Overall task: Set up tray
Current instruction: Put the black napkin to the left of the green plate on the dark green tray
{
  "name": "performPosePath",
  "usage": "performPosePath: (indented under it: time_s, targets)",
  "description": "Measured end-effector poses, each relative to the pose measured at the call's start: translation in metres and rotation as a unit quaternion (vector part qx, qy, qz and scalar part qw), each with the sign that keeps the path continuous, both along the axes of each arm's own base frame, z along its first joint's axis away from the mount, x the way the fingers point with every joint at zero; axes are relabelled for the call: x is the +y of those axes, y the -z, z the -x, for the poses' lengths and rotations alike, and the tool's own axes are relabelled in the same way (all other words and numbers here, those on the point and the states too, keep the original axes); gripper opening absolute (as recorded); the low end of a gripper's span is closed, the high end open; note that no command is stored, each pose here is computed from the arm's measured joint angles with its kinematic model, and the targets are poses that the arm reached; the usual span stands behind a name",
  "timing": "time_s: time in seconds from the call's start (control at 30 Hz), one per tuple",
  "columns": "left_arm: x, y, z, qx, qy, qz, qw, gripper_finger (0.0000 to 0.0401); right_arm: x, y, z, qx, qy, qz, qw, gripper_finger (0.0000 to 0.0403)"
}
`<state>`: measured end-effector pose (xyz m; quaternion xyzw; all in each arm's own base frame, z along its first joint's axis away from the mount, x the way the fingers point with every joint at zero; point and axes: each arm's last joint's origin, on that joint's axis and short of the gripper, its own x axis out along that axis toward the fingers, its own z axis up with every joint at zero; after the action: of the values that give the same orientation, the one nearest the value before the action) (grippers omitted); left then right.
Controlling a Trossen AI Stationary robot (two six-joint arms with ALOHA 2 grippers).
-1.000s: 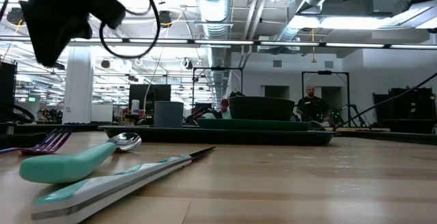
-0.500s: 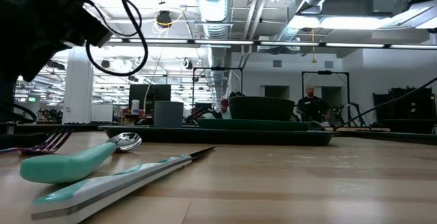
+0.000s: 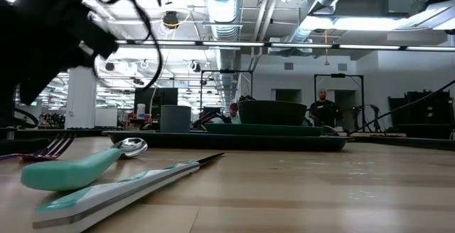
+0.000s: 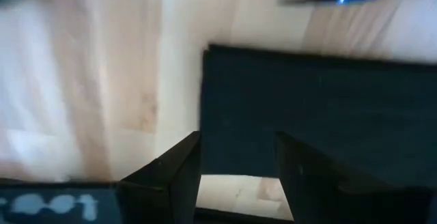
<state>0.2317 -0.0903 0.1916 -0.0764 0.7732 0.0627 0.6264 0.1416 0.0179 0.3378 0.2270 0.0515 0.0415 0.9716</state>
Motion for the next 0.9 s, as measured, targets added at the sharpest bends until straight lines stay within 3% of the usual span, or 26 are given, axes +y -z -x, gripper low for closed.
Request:
performPosePath:
  time_s: [0.23, 0.9]
  targets:
    - [0.004, 0.026, 0.017, 0.044, -0.005, 0.014, 0.999, 0.0169, 0.0, 0.0, 0.0, 0.0, 0.0, -0.003, 1.0, 0.0064]
    - [0.007, 0.052, 0.017, -0.034, -0.009, -0.006, 0.999, 0.0169, 0.0, 0.0, 0.0, 0.0, 0.0, -0.003, 1.0, 0.0064]
